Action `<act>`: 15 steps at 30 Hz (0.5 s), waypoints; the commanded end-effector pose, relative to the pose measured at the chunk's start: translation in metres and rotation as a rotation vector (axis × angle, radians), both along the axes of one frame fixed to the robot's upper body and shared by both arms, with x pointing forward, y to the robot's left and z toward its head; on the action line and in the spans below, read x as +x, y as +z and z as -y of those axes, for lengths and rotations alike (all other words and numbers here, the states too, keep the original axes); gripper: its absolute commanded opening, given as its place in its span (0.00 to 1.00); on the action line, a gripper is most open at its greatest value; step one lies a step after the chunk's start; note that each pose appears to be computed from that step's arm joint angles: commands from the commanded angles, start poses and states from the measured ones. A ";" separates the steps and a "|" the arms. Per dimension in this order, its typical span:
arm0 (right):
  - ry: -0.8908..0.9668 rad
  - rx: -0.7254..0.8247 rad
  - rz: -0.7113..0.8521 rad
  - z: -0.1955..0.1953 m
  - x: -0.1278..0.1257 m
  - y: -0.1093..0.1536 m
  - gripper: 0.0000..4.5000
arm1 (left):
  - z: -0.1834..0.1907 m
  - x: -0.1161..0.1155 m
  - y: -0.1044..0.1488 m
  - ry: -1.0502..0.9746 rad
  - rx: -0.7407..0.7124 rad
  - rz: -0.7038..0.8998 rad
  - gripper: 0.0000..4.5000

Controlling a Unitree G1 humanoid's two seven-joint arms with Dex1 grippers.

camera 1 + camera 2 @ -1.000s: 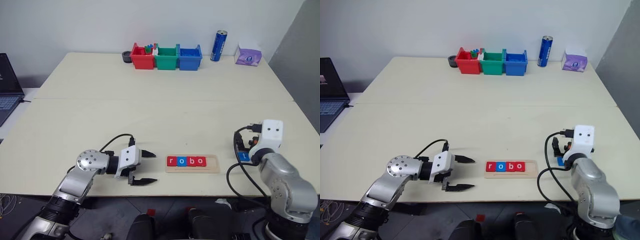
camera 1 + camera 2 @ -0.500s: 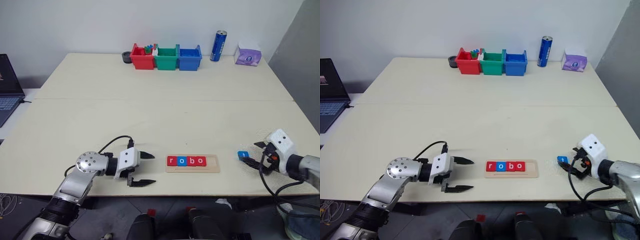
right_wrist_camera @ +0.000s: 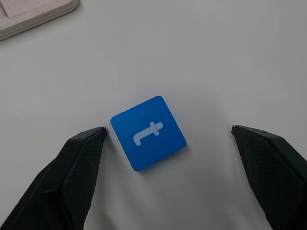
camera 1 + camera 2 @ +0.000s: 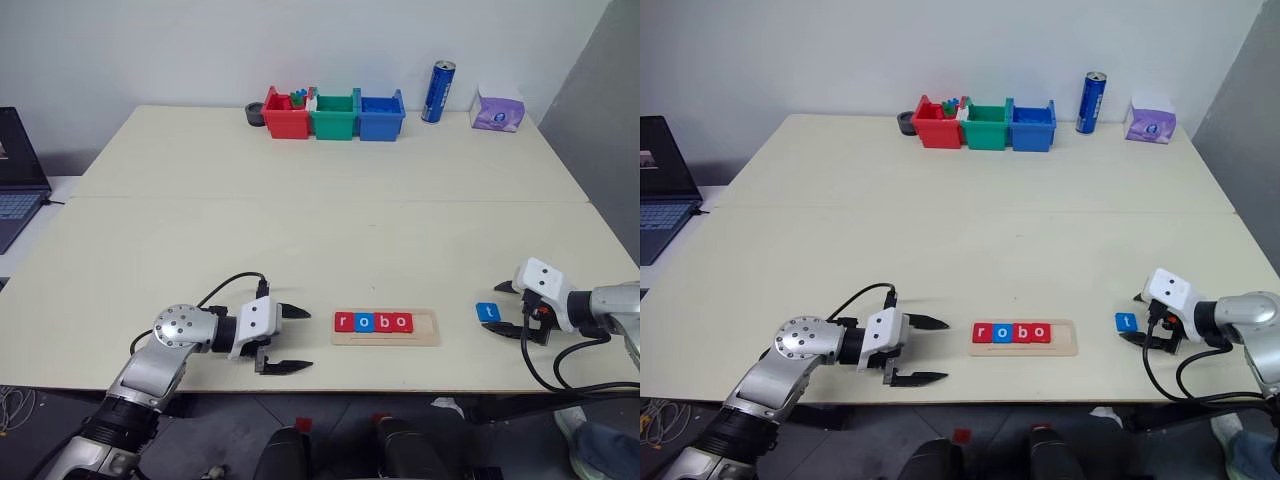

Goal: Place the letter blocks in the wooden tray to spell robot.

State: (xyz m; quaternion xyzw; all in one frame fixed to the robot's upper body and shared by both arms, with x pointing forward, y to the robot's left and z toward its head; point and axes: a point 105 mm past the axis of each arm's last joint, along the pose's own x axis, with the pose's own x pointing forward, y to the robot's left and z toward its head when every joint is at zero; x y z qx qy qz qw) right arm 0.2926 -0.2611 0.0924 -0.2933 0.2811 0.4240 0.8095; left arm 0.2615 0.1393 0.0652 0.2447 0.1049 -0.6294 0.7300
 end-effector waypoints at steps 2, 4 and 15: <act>0.044 -0.033 -0.058 0.002 -0.004 -0.001 0.95 | 0.001 -0.001 0.009 -0.009 -0.003 0.034 1.00; 0.045 -0.029 -0.067 0.002 -0.003 -0.002 0.87 | 0.001 -0.001 0.009 -0.007 -0.002 0.034 1.00; 0.037 0.095 -0.072 -0.018 -0.004 0.021 0.32 | -0.001 0.003 0.009 0.002 0.005 0.034 1.00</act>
